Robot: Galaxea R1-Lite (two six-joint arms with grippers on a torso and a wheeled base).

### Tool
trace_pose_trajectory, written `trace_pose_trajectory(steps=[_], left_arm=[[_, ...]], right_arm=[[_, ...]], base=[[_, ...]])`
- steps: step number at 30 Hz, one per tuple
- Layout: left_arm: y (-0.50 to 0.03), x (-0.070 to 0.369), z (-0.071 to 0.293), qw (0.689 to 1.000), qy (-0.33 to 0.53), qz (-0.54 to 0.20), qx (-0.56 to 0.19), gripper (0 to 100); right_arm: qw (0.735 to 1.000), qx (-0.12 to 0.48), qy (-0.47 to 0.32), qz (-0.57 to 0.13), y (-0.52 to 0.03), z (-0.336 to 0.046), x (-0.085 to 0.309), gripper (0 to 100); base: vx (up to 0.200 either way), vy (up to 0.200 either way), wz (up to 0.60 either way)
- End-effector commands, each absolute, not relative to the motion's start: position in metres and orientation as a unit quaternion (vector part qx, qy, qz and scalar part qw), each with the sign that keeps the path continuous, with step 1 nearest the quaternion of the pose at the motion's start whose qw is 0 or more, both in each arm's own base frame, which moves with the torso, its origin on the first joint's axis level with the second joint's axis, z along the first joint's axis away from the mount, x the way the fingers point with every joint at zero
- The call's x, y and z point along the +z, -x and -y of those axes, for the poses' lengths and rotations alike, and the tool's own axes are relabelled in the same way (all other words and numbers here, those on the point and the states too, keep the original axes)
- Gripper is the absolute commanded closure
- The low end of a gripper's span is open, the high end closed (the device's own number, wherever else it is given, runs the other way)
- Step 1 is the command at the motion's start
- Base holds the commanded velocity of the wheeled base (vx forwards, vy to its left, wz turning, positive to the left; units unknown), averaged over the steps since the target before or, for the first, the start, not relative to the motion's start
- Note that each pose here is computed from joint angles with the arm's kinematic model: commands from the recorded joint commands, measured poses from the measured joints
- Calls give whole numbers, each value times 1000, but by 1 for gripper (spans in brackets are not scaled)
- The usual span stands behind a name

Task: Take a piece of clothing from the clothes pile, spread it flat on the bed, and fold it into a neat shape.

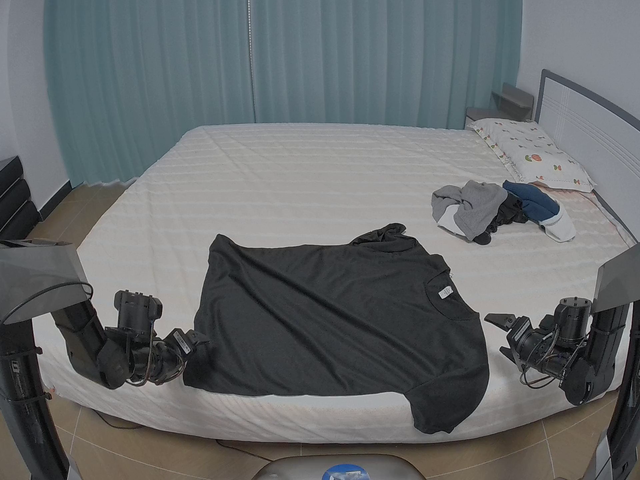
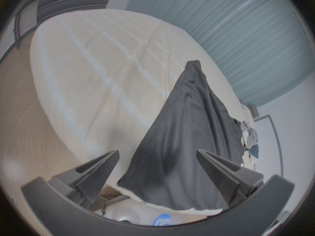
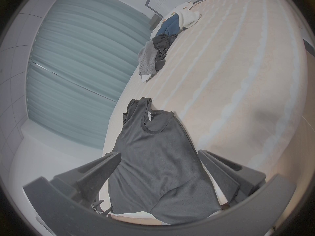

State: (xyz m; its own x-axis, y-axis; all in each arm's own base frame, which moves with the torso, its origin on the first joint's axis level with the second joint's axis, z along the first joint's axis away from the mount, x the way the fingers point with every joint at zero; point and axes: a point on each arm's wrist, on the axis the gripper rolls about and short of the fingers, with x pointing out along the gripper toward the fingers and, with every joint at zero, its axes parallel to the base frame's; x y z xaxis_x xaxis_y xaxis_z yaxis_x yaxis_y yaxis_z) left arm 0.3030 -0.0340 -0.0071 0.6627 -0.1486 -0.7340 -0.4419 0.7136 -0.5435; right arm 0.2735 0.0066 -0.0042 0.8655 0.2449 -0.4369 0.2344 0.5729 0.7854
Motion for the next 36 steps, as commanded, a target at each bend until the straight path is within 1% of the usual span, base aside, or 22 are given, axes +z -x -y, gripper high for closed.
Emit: trace_pose_trajectory(steps=[1,5,11,19,20,27,31,36], left_arm=[[-275,-14,34,838,336,-421,80,0],[-274,-17,38,837,332,-427,77,0],[-277,-28,43,841,314,-431,96,0],[-287,-29,49,846,313,-423,87,0],[-286,-30,50,845,312,-425,87,100],[-282,-31,49,843,309,-431,93,100],[-279,-31,46,845,299,-431,107,100],[-269,-29,42,854,261,-435,113,100]], right_arm=[[849,6,-463,-257,-272,-7,-2,0],[849,8,-461,-258,-271,-8,-2,0],[851,9,-459,-255,-269,-9,1,0],[852,7,-458,-253,-268,-7,3,0],[852,6,-457,-253,-267,-7,3,0],[860,6,-440,-257,-266,-6,1,0],[872,8,-409,-270,-259,-6,-2,0],[882,11,-368,-293,-252,-6,-10,0]], base=[[0,0,0],[0,0,0],[0,0,0],[0,0,0],[0,0,0],[0,0,0],[0,0,0],[0,0,0]])
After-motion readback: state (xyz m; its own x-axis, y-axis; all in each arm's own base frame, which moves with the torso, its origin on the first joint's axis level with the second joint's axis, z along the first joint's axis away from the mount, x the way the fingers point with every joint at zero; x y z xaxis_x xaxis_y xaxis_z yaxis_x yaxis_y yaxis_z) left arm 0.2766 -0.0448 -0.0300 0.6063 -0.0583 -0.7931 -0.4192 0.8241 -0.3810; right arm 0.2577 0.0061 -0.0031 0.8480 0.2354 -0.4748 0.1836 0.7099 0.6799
